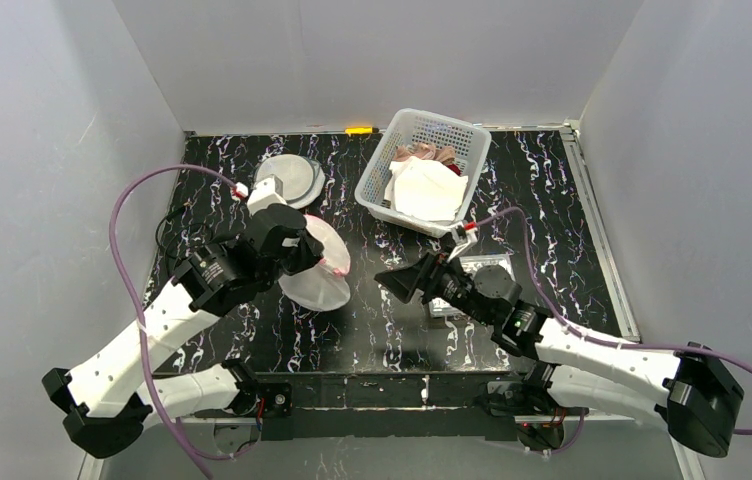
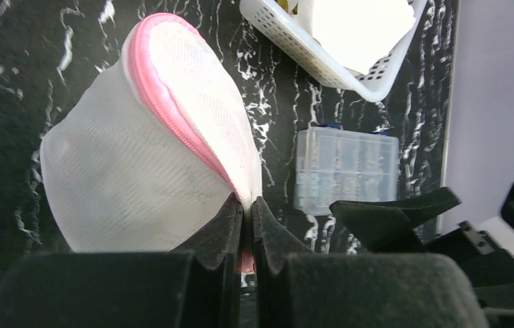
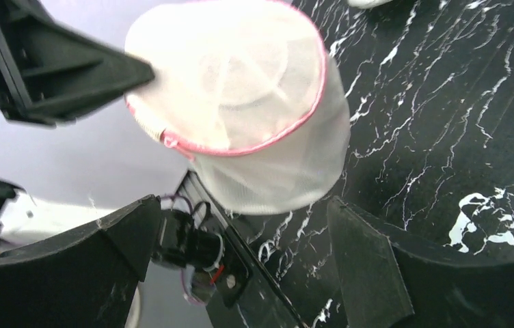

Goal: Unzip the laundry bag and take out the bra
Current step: Unzip the laundry bag at the center of the board.

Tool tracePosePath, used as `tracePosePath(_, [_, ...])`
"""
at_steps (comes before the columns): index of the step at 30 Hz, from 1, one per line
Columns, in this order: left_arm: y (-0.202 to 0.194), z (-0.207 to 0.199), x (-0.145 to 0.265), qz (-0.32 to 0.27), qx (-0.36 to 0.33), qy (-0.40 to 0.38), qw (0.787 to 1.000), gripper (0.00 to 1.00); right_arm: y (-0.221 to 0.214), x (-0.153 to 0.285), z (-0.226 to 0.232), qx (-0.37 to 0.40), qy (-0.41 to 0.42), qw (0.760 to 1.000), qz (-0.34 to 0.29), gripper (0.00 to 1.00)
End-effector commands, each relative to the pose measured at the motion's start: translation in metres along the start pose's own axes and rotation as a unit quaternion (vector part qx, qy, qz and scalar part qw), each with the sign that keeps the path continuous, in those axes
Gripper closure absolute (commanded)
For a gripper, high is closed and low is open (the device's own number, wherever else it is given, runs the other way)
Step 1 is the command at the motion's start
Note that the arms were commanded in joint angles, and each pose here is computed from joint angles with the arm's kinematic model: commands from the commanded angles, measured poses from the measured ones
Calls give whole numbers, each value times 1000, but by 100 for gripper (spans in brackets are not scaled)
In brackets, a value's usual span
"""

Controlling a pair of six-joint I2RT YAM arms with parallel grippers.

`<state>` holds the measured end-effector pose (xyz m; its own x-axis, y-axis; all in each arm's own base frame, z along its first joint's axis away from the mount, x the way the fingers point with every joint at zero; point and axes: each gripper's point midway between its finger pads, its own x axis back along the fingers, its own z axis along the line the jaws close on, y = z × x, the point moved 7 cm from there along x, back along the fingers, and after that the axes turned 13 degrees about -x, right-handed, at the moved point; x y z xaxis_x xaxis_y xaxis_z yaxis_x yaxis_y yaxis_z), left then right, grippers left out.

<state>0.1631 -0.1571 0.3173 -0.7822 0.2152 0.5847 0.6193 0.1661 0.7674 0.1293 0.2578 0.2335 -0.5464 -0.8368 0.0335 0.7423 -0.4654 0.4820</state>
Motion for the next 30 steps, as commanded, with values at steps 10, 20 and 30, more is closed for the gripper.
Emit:
tracePosePath(10, [-18,-14,0,12,181,-178,967,100,5,10,20,50,72,996,27,1])
tracePosePath(20, [-27,-13,-22,29,250,-329,910,100,0,14,28,65,96,991,61,2])
tracePosePath(30, [-35,-3,-18,19,240,-312,919,100,9,20,44,60,120,990,41,2])
